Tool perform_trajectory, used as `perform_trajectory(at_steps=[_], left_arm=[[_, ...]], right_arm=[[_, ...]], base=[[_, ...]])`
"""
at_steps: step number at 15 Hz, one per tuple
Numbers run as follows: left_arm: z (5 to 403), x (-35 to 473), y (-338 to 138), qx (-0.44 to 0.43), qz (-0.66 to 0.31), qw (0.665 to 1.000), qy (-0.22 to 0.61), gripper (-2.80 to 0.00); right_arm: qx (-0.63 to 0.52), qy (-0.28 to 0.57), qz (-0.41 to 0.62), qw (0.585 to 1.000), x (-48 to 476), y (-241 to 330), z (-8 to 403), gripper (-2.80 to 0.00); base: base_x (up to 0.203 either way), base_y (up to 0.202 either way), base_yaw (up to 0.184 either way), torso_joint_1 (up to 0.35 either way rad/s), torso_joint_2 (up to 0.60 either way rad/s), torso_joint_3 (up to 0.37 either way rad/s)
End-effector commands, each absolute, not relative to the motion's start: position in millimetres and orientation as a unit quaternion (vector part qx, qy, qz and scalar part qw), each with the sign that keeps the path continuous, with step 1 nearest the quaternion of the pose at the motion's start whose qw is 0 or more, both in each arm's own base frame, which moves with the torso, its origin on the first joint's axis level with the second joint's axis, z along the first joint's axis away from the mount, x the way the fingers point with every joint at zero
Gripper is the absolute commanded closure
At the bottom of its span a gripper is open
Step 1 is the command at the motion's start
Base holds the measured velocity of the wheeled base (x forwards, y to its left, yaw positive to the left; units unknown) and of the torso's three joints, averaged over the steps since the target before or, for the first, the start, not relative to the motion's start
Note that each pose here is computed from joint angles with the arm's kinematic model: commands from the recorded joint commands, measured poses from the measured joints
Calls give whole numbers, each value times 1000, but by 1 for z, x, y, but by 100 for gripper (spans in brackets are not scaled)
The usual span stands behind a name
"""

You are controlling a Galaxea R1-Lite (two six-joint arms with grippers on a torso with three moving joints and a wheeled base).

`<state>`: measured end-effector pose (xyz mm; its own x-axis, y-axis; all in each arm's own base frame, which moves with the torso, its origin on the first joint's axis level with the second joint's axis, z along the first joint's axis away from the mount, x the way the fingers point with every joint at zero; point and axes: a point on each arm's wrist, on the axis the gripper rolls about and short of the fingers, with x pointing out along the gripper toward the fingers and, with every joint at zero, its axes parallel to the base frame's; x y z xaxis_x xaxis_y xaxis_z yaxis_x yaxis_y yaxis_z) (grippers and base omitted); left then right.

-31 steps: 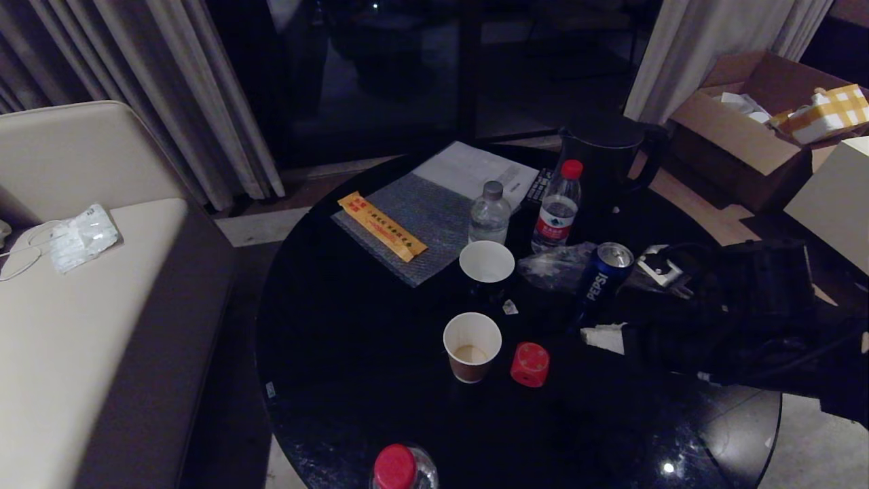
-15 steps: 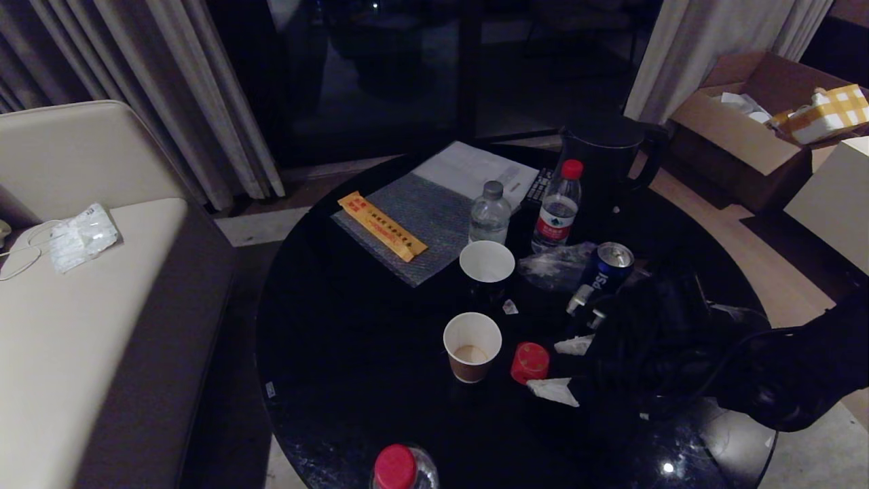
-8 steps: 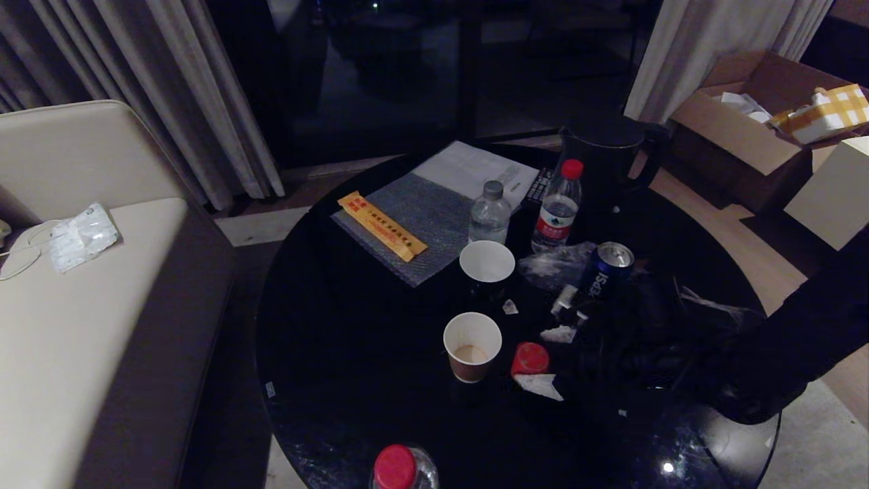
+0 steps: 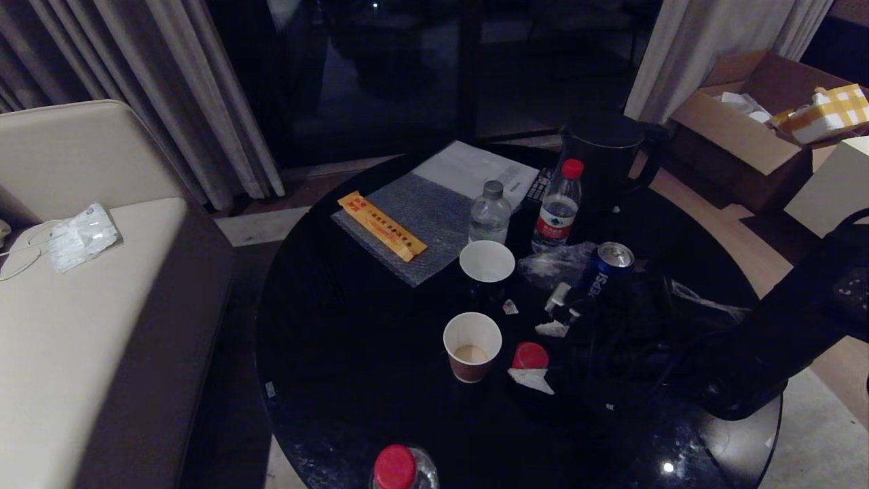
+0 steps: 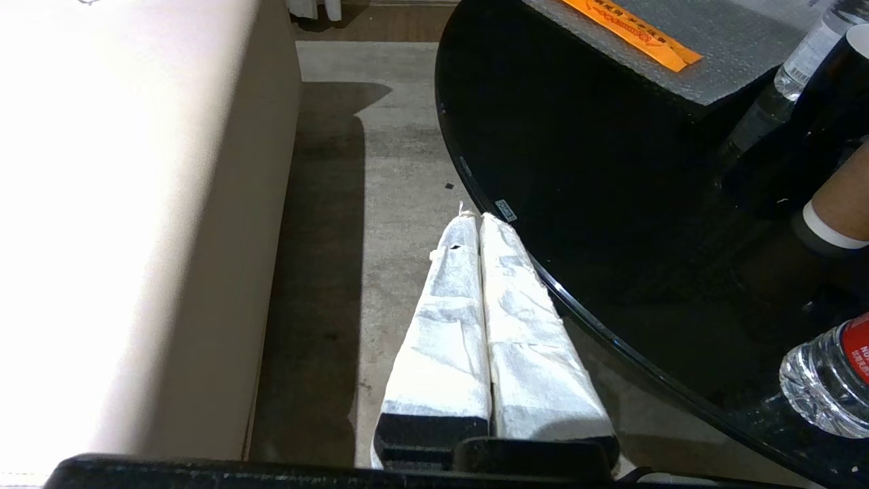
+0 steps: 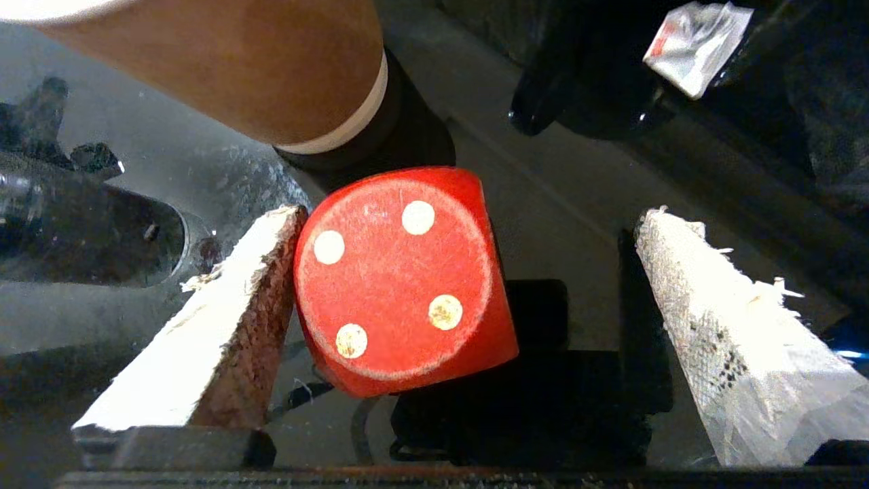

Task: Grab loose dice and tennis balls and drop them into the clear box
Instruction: Pick up toys out of the box, then put the toys in the box

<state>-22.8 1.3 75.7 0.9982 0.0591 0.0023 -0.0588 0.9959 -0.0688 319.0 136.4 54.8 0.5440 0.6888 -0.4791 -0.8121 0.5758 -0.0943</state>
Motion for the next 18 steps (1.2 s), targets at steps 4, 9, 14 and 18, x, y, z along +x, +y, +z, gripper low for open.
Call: perform_trajectory(at_steps=[4, 9, 14, 18], left_arm=[[75, -23, 1, -35, 30, 999, -2, 0], [75, -23, 1, -35, 30, 999, -1, 0], [75, -23, 1, -35, 30, 999, -2, 0], [75, -23, 1, -34, 30, 999, -1, 0]], right_arm=[[-155, 208, 436, 862, 319, 137, 47, -280], [-156, 211, 433, 862, 322, 138, 43, 0], [-157, 202, 397, 881, 305, 128, 69, 0], [-73, 207, 286, 933, 259, 97, 117, 0]], base=[[0, 0, 0, 0, 0, 0], [0, 0, 0, 0, 0, 0], [0, 0, 0, 0, 0, 0], [0, 0, 0, 0, 0, 0]])
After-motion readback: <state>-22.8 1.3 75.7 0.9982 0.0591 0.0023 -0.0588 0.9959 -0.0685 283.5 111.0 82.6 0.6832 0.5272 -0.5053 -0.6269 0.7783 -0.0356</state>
